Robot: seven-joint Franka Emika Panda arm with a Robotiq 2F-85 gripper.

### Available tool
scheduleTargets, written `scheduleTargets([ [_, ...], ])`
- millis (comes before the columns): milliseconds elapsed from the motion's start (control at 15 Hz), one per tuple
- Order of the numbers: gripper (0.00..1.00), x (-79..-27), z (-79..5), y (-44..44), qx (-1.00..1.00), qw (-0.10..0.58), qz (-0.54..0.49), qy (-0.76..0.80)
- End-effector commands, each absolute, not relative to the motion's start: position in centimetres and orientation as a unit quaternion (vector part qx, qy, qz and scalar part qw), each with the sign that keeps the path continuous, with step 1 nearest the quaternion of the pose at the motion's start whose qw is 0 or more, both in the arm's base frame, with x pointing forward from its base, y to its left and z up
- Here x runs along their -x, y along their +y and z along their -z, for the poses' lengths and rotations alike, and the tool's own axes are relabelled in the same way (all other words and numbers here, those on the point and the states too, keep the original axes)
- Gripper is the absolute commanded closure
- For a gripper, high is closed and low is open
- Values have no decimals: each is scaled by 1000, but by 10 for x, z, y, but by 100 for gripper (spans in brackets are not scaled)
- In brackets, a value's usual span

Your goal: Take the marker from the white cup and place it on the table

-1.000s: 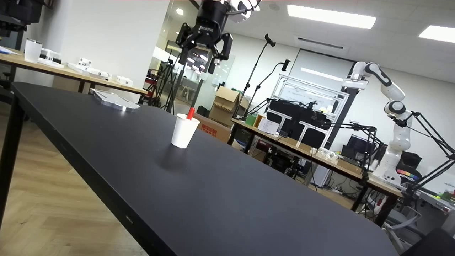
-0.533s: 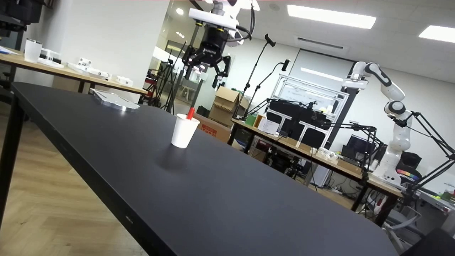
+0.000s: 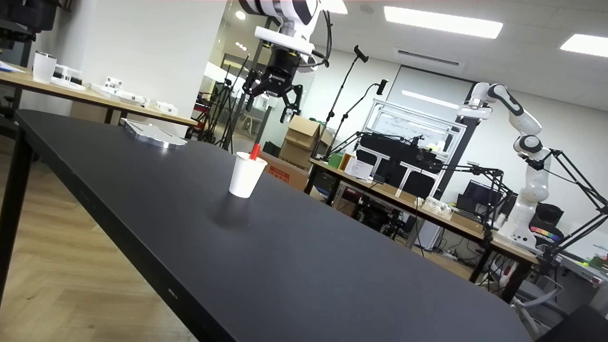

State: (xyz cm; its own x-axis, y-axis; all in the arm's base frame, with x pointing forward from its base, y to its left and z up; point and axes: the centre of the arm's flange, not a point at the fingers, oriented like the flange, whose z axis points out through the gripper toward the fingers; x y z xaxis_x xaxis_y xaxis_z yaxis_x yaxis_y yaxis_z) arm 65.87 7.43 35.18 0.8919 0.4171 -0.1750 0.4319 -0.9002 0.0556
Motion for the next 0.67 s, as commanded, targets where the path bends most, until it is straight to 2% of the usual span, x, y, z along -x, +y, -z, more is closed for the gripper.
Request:
scheduleTargets([
  [0, 0, -659, -353, 74, -971, 47, 79, 219],
  [600, 0, -723, -312, 79, -968, 53, 74, 233],
])
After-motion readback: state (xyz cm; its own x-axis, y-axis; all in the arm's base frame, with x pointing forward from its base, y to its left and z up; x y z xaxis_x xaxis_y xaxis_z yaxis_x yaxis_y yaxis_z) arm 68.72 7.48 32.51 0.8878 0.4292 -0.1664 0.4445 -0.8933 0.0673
